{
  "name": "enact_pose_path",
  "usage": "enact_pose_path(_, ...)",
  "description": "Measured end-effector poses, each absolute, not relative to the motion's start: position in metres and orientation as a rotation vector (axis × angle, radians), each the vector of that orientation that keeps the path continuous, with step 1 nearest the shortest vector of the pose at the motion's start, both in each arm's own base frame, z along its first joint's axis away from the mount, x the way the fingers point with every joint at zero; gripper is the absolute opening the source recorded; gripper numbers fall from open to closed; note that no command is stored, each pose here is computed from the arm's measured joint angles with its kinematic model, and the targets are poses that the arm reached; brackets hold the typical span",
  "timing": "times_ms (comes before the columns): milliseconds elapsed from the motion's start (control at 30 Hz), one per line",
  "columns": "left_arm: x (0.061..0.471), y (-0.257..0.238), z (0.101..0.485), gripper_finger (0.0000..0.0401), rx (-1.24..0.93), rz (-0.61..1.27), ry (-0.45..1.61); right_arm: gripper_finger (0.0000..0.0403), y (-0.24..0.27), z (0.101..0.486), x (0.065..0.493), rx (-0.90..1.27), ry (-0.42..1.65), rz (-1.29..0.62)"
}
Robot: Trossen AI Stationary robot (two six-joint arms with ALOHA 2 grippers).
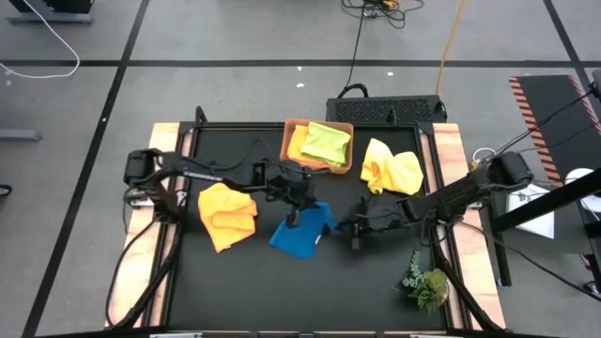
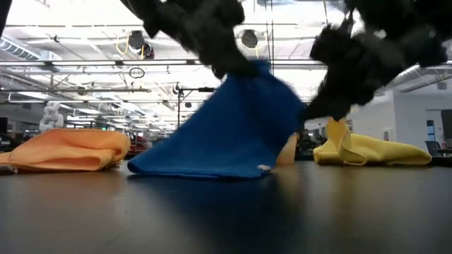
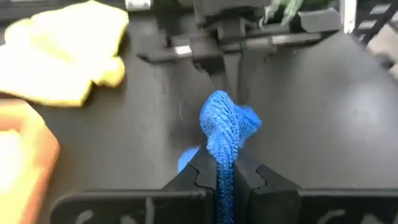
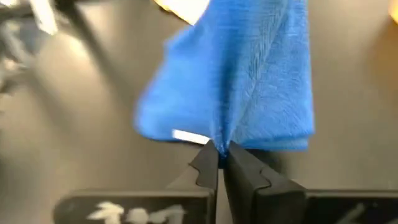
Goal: Fold microfiber towels
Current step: Fold the blue microfiber towel
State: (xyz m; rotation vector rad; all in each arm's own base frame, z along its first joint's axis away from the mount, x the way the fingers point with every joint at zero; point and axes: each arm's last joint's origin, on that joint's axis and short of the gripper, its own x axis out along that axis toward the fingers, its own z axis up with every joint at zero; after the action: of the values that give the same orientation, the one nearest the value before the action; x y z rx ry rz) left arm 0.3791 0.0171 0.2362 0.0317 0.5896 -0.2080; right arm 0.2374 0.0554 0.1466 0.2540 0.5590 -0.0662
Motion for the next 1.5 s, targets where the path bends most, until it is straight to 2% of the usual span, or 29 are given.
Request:
enact_pose_path(167,0.356,0.0,0.272,0.0005,0.03,-0.257,0.559,0.0003,0.075,0.184,0.224,0.271,0.384,0.068)
enact_pose_path(300,0.34,-0.025,0.297,0.0014,0.025,-0.319,0.494,0.0002,0.092,0.214,0.214,0.274,0.181,0.198)
enact_pose_path(500,0.324,-0.074,0.317,0.0005,0.004,-0.443,0.416,0.0001,0.117,0.23,0.205,0.312,0.026,0.325)
enact_pose_path(667,0.319,-0.104,0.327,0.0017,-0.093,-0.513,0.344,0.0001,0.142,0.248,0.21,0.325,-0.008,0.412)
enact_pose_path(833,0.318,-0.105,0.327,0.0006,-0.128,-0.505,0.355,0.0,0.154,0.259,0.216,0.294,0.057,0.431)
enact_pose_path(933,0.323,-0.094,0.315,0.0008,-0.133,-0.476,0.407,0.0,0.15,0.248,0.217,0.319,0.165,0.318)
enact_pose_path(1133,0.337,-0.047,0.257,0.0004,-0.22,-0.429,0.539,0.0,0.125,0.212,0.222,0.354,0.44,-0.021)
enact_pose_path(1300,0.337,0.008,0.225,0.0014,-0.166,-0.312,0.57,0.0,0.104,0.2,0.226,0.367,0.462,-0.134)
enact_pose_path(1500,0.343,0.062,0.21,0.0005,-0.083,-0.209,0.548,0.0,0.074,0.187,0.229,0.368,0.478,-0.263)
